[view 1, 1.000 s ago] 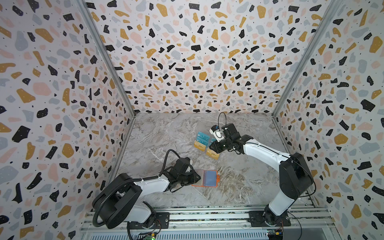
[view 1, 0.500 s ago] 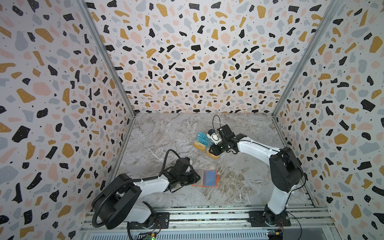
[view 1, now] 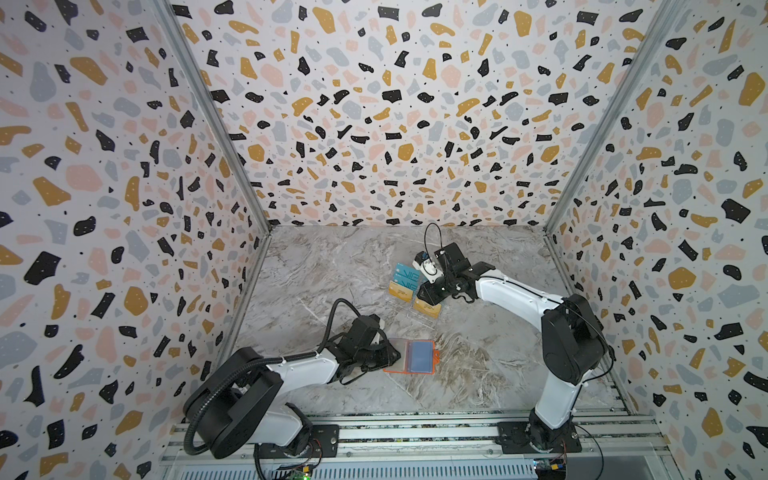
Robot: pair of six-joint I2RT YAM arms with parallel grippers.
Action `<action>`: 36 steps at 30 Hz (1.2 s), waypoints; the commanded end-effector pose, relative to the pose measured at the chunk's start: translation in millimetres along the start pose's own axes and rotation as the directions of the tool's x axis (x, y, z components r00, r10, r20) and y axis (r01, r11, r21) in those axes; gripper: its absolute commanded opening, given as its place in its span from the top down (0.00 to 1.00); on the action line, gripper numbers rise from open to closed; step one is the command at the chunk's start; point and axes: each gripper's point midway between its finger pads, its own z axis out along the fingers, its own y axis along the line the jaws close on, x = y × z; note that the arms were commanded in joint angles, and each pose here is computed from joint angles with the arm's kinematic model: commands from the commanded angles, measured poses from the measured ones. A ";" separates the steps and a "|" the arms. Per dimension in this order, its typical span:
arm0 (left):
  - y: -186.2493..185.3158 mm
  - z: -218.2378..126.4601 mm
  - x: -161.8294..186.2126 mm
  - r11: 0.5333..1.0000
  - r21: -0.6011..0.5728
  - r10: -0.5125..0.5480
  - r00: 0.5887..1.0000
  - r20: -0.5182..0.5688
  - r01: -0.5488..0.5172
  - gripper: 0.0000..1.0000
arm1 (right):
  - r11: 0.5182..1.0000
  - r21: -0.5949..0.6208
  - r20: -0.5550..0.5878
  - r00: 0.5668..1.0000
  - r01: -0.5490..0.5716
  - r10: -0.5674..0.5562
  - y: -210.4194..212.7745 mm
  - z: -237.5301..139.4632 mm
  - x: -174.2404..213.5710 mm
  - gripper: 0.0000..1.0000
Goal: Put the credit cards into the card holder
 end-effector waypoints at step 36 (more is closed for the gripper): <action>-7.3 -9.6 -8.2 0.998 -0.029 0.050 0.999 0.019 -0.050 0.71 | 0.997 0.014 -0.097 0.992 0.081 -0.079 2.4 11.3 18.5 0.87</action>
